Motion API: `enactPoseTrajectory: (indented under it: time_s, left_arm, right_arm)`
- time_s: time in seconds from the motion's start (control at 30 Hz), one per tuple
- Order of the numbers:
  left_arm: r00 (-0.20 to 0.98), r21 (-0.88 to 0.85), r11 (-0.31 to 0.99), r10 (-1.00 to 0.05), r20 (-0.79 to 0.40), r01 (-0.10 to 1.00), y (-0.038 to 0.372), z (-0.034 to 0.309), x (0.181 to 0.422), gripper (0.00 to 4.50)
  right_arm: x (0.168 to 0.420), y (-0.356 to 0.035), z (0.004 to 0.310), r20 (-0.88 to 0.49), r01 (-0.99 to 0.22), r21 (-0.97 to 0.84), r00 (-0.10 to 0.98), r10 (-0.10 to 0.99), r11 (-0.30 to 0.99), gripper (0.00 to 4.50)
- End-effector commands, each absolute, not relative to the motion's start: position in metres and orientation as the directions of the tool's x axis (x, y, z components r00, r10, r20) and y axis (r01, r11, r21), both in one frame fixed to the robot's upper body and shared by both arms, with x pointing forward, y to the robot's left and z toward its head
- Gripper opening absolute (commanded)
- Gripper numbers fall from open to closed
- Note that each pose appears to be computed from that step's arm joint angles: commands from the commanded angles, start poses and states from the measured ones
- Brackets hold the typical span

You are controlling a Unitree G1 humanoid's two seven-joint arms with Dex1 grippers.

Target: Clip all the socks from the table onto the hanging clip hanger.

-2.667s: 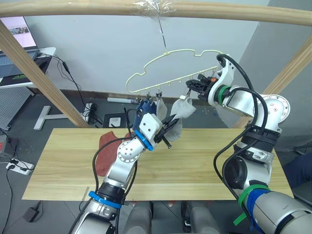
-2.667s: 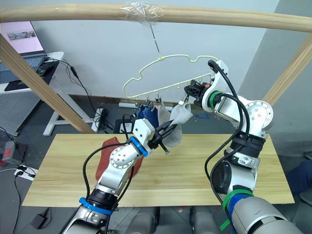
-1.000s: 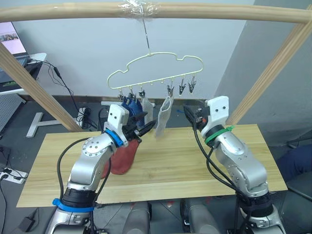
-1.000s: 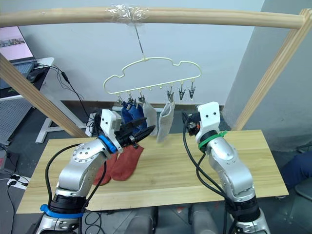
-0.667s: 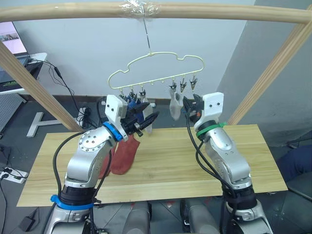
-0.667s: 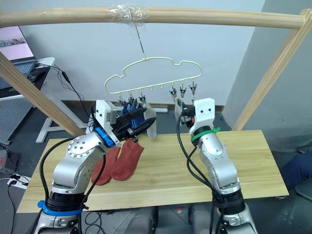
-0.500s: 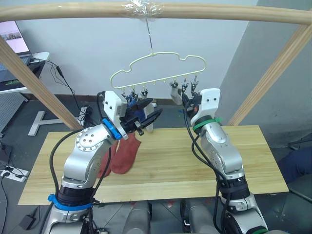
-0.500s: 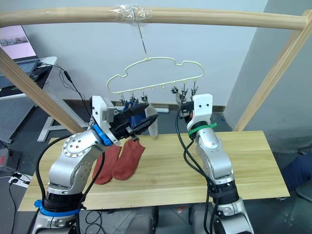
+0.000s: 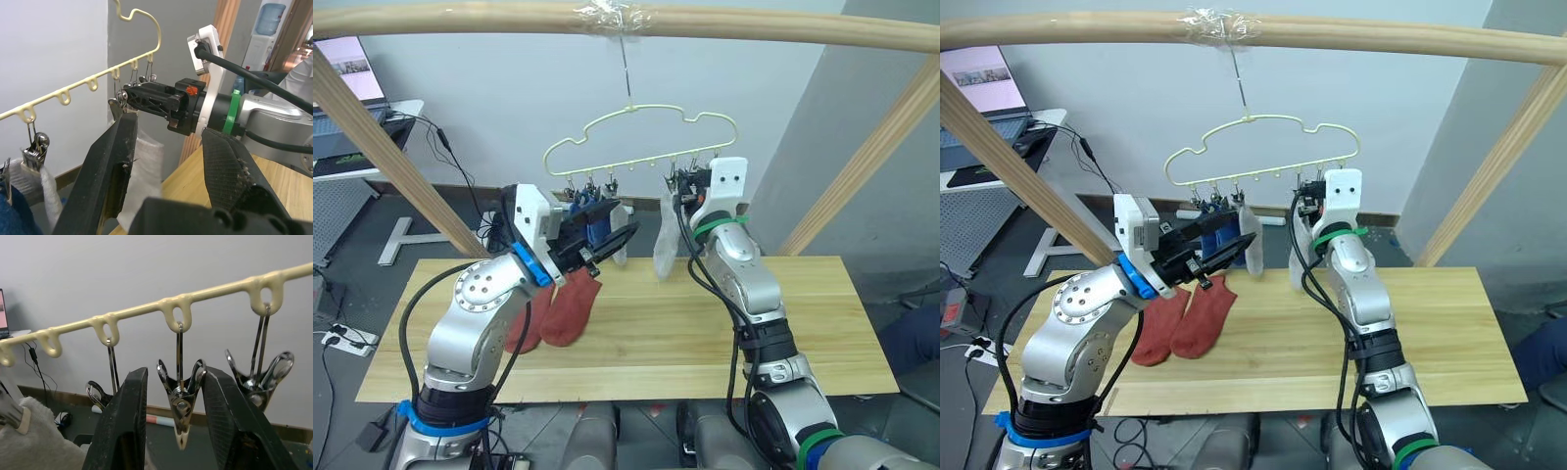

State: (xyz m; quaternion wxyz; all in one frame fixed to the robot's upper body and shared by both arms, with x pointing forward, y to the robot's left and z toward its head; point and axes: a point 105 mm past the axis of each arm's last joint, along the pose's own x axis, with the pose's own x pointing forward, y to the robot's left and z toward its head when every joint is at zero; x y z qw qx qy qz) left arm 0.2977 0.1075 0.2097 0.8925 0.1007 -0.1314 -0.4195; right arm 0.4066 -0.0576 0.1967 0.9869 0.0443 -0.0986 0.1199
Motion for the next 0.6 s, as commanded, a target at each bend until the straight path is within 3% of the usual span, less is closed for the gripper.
enactPoseTrajectory:
  time_s: [0.03,0.5,0.6]
  left_arm:
    - [0.6,0.317,0.626,-0.778,0.189,0.712,0.1068,0.222,0.291,2.39]
    - [0.582,0.297,0.622,-0.783,0.222,0.724,0.1032,0.2296,0.2888,2.39]
    - [0.583,0.295,0.624,-0.782,0.223,0.724,0.1027,0.2299,0.2894,2.39]
  right_arm:
    - [0.4037,-0.0523,0.2186,0.287,-0.262,0.06,0.929,0.234,0.963,1.69]
    - [0.4043,-0.0513,0.2202,0.299,-0.257,0.045,0.926,0.232,0.965,1.69]
    - [0.4048,-0.0519,0.221,0.305,-0.26,0.041,0.923,0.236,0.965,1.17]
